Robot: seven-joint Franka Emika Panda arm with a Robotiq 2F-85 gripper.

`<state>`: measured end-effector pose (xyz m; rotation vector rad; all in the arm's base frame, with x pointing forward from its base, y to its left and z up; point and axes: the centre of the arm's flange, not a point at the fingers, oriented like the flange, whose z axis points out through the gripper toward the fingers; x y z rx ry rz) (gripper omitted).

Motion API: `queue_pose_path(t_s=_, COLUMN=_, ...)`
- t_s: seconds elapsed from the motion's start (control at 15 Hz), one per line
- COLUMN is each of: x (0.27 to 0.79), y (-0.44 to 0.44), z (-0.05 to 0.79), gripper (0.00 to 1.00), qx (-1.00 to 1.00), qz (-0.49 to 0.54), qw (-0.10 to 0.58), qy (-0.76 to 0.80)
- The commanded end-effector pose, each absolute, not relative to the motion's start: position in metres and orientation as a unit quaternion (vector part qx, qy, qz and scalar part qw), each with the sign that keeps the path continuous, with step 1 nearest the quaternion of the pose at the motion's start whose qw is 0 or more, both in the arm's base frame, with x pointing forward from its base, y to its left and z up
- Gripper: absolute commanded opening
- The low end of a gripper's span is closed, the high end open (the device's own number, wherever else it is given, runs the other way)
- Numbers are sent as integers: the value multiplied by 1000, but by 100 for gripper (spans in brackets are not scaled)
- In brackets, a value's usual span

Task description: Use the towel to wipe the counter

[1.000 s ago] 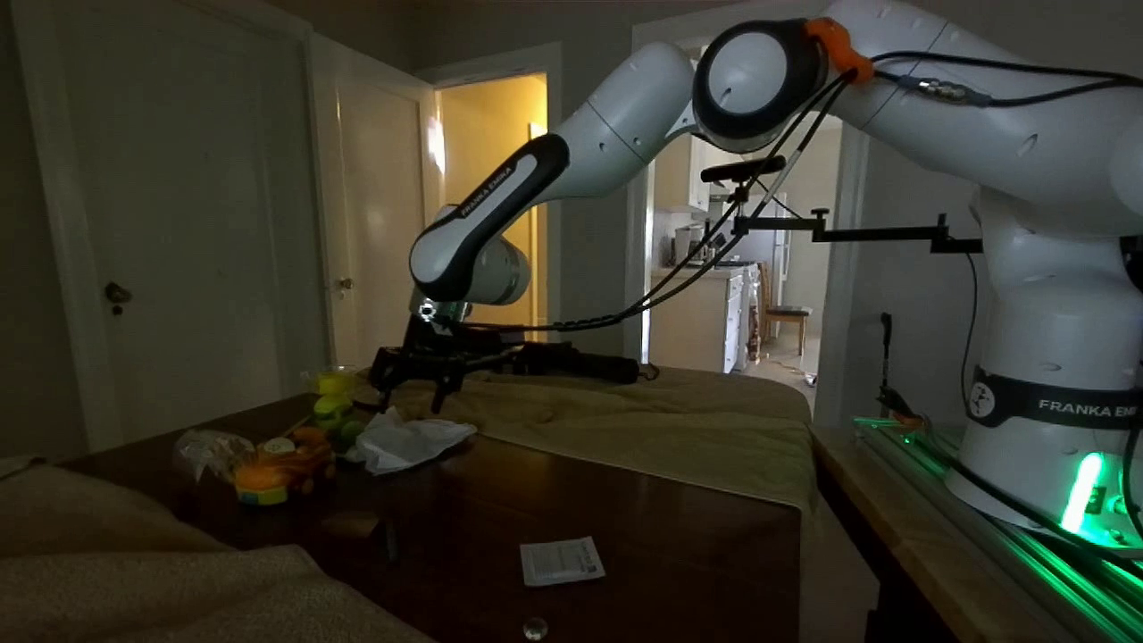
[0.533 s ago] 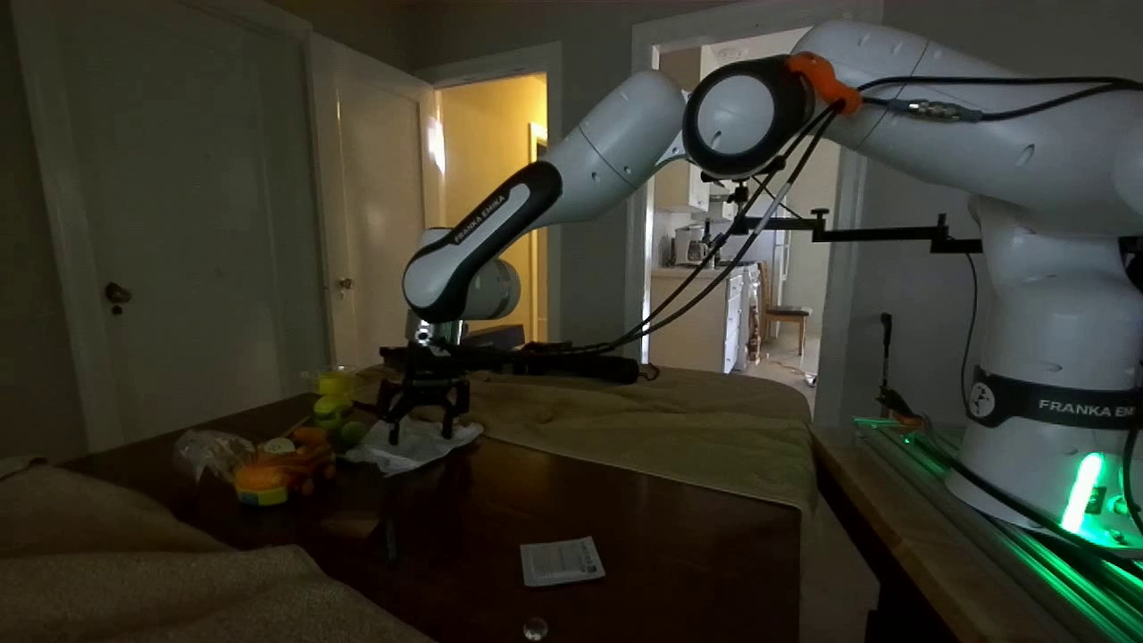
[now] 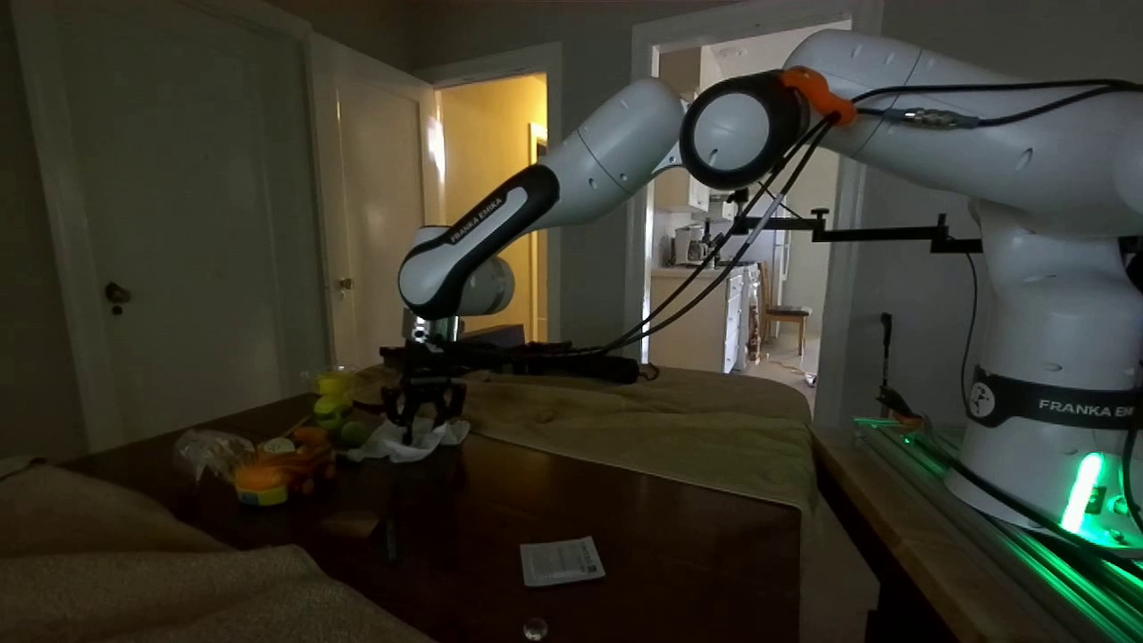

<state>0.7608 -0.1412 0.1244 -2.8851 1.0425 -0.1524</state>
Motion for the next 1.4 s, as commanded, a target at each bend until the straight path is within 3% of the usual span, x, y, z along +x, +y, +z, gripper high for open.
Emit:
queue_pose_path(t_s=0.0, x=779, y=-140, z=121, gripper=19, qx=-938, qz=-49, qw=20, qy=343)
queue_pose_path(t_s=0.13, x=779, y=-139, z=124, gripper=5, qx=-939, qz=-51, qw=19, qy=340)
queue_pose_path(t_s=0.27, x=779, y=-131, z=128, gripper=0, qx=-941, qz=-58, qw=23, qy=333)
queue_pose_path(t_s=1.0, x=783, y=11, z=138, gripper=1, qx=-973, qz=-51, qw=90, qy=205)
queue_pose_path(t_s=1.33, x=766, y=-55, z=119, gripper=1, qx=-950, qz=-39, qw=79, qy=301)
